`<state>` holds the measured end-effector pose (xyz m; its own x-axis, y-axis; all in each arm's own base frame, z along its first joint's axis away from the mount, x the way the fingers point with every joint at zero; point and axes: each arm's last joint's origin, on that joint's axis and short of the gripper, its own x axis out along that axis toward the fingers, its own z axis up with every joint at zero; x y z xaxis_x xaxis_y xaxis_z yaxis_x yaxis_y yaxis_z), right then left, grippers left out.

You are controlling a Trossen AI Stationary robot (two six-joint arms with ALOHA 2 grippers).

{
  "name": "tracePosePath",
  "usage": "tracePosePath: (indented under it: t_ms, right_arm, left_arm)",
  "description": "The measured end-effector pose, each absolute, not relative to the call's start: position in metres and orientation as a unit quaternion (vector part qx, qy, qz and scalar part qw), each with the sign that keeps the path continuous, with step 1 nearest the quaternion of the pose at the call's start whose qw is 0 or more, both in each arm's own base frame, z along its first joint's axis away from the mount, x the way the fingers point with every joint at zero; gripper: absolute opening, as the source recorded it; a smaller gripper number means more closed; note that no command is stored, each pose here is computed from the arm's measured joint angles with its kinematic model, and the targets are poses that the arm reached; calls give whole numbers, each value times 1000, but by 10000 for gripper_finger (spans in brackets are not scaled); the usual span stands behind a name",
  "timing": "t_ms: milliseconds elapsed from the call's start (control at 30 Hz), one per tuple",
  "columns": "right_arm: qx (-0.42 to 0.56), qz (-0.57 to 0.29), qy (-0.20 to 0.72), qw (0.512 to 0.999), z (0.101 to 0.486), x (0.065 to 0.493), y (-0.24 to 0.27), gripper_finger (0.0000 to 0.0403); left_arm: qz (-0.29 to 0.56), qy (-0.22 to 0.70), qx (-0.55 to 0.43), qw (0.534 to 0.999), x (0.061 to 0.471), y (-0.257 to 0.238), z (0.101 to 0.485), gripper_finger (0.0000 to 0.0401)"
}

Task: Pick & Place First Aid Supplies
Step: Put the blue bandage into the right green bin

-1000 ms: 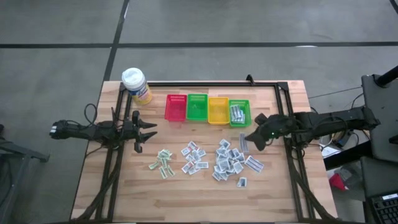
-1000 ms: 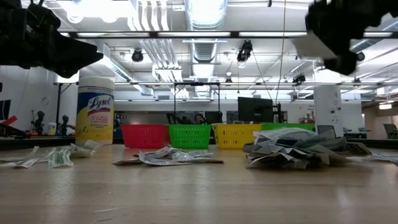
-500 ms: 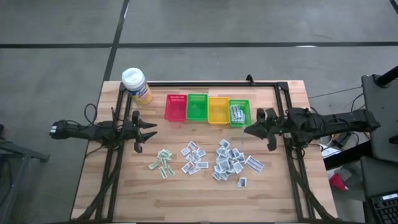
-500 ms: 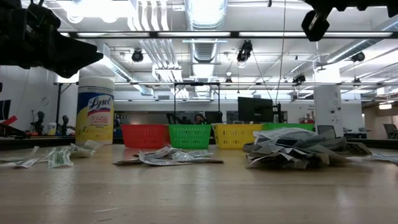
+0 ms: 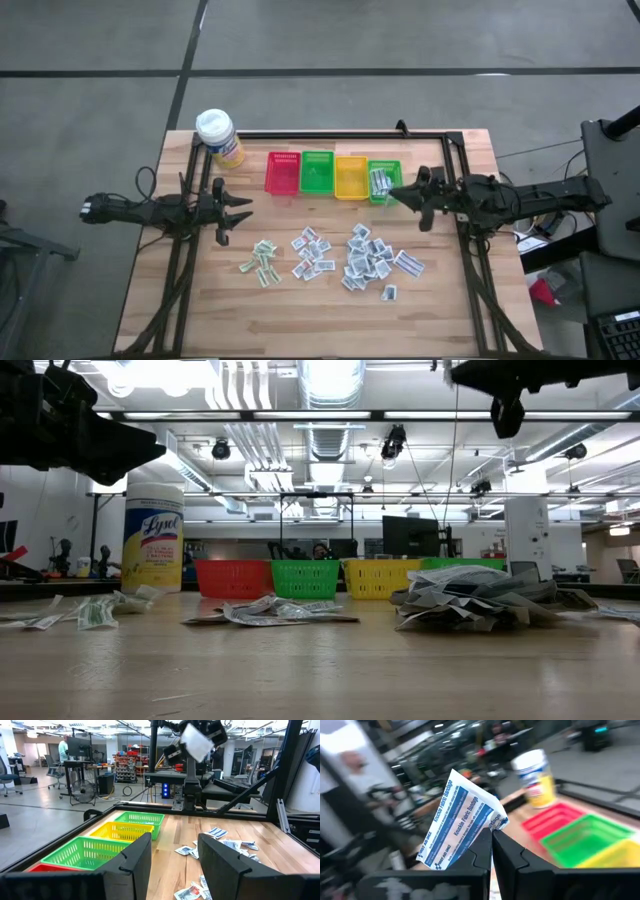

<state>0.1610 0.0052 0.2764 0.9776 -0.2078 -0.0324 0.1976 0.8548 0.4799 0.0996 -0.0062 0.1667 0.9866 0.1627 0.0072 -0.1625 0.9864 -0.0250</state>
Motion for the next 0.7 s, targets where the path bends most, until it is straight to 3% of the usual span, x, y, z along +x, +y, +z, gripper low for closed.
tracePosePath:
  t_ms: [300,700]
  right_arm:
    - [217,-248,-11,944,267,171,-1,8]
    - [183,-352,-20,918,263,171,-6,8]
  left_arm:
    - [82,-5,-12,997,100,-6,167,158]
    - [82,-5,-12,997,100,-6,167,158]
